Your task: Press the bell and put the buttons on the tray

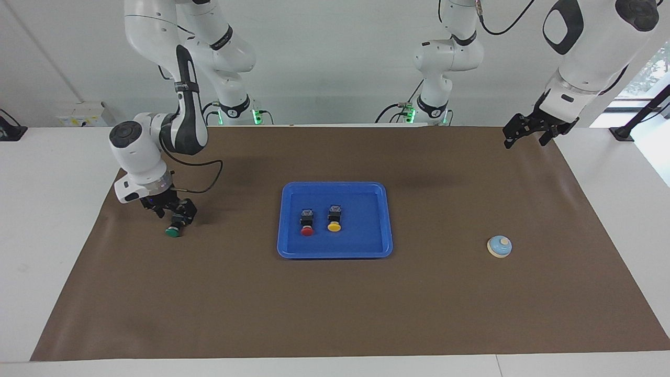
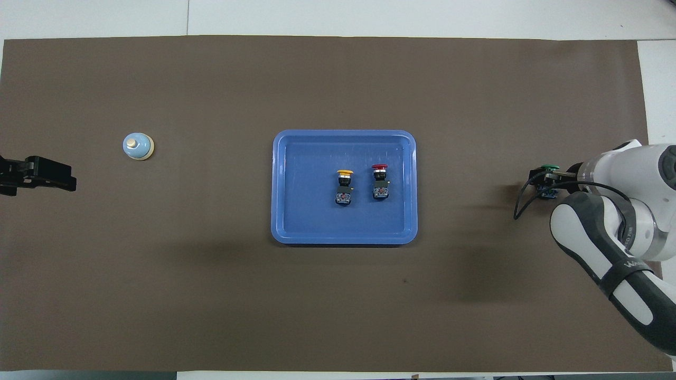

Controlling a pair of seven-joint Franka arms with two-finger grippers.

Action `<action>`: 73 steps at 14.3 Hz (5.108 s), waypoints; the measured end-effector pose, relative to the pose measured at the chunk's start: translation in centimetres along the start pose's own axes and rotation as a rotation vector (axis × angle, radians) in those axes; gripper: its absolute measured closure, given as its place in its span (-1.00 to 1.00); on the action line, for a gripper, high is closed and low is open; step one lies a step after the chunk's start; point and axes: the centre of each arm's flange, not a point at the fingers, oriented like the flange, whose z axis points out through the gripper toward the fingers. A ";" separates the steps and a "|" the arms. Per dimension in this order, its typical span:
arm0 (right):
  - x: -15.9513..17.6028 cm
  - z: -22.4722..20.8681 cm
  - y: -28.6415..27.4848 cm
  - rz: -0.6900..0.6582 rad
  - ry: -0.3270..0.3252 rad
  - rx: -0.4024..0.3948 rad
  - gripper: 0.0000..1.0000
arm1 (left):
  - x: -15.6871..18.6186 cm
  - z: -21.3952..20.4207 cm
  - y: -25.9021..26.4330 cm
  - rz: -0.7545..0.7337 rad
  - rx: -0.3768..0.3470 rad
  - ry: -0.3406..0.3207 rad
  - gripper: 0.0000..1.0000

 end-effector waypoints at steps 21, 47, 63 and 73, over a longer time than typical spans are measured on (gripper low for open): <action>2.2 -6.3 -10.4 -0.070 -0.045 -0.003 0.18 | 0.0 0.0 0.0 0.000 0.000 0.000 -1.00; -13.3 -1.6 -49.5 -0.103 -0.052 0.162 0.18 | 0.0 0.0 0.0 0.000 0.000 0.000 -1.00; -1.2 -17.6 -32.5 0.031 -0.053 0.098 -1.00 | 0.0 0.0 0.0 0.000 0.000 0.000 -1.00; 2.3 -24.3 -14.4 -0.245 -0.137 0.062 -1.00 | 0.0 0.0 0.0 0.000 0.000 0.000 -1.00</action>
